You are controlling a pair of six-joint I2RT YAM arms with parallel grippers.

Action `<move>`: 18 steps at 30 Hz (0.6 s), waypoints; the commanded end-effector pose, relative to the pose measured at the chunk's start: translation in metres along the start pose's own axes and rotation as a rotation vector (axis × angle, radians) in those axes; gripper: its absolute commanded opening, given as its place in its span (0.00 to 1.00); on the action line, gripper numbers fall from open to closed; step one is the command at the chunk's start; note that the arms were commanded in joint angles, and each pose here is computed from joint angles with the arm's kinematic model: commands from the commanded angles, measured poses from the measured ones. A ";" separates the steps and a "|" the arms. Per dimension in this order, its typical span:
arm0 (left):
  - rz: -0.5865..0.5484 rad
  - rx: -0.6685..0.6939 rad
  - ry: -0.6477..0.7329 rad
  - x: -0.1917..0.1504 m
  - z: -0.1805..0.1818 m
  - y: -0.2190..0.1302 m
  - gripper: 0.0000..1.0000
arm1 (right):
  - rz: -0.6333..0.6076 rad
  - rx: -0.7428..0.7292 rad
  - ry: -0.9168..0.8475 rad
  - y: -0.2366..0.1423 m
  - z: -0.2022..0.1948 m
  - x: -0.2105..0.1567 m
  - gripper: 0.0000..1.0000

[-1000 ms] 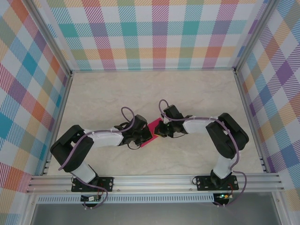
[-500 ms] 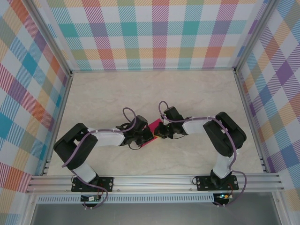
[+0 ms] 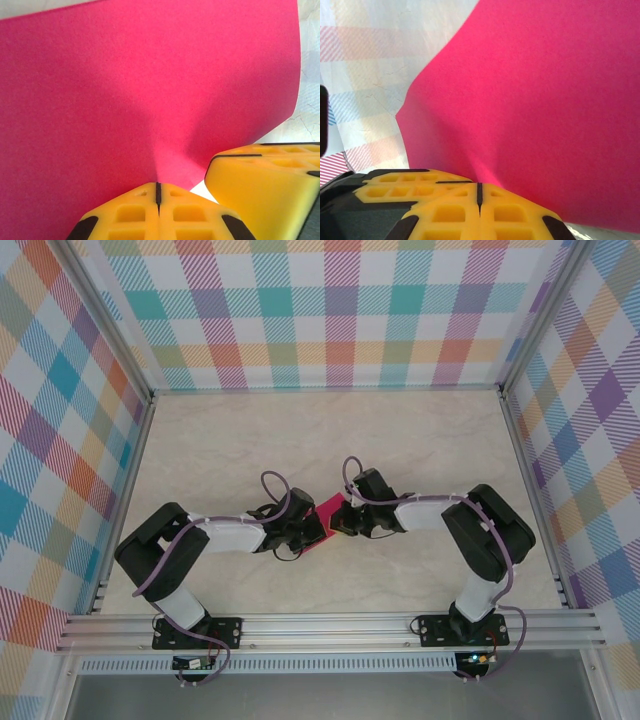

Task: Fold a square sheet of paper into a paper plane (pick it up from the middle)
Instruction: First fold in half a square sheet of paper at the center of the table.

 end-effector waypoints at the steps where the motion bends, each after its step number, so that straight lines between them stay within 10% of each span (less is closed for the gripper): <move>1: 0.001 0.045 0.007 -0.004 0.013 0.003 0.00 | 0.036 -0.010 0.010 0.008 -0.005 -0.011 0.00; 18: 0.001 0.221 -0.026 -0.007 0.048 -0.004 0.00 | -0.023 -0.139 0.076 -0.007 -0.051 0.003 0.00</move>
Point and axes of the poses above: each hand's point on the last joint's axis, 136 mm out from that joint toward the fingers, its own y axis out along the fingers, its own z axis along the line the jaws close on, x = y × z, the point moved 3 cm from there along -y, back along the fingers, and after that the axes turned 9 degrees about -y, right-handed, at the moved point
